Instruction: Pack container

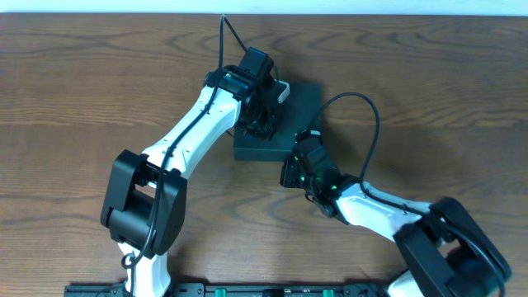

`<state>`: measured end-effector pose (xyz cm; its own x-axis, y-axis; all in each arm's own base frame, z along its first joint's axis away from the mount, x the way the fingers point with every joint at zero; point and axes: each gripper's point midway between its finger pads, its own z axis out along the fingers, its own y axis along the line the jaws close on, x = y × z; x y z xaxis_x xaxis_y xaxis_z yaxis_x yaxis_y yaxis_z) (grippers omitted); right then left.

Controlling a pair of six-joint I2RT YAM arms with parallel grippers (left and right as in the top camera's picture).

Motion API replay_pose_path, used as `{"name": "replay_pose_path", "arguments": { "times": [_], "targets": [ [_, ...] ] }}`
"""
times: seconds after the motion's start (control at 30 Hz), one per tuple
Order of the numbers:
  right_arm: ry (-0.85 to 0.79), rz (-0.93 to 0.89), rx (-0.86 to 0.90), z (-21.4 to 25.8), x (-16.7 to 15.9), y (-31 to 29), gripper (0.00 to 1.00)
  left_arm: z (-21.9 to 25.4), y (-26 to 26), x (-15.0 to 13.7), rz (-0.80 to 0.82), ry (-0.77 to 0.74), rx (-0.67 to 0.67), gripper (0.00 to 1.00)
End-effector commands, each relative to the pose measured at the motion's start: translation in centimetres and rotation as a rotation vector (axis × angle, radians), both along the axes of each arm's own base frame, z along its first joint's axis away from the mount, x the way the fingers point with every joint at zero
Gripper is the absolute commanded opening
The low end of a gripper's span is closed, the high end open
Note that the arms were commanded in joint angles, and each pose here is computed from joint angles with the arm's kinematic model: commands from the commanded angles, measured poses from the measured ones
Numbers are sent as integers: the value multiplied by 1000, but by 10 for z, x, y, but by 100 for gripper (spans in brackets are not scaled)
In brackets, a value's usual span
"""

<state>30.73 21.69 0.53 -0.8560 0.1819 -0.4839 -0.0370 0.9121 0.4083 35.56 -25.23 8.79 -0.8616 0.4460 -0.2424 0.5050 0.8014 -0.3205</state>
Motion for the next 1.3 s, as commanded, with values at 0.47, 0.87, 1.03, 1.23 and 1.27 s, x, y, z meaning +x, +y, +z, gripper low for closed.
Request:
{"name": "replay_pose_path", "arguments": {
  "times": [0.47,0.87,1.03,1.23,1.27],
  "targets": [
    [-103,35,122,45,11,17,2,-29,23,-16,3,77,106,6],
    [-418,-63,138,178,23,-61,2,-16,29,-2,57,58,88,6],
    [-501,-196,93,199,37,-113,2,21,20,18,89,-15,36,6],
    [-528,-336,26,202,49,-168,2,94,15,47,134,-177,-55,6],
    [-534,-339,7,202,50,-174,2,104,18,51,143,-205,-62,6]
  ]
}}
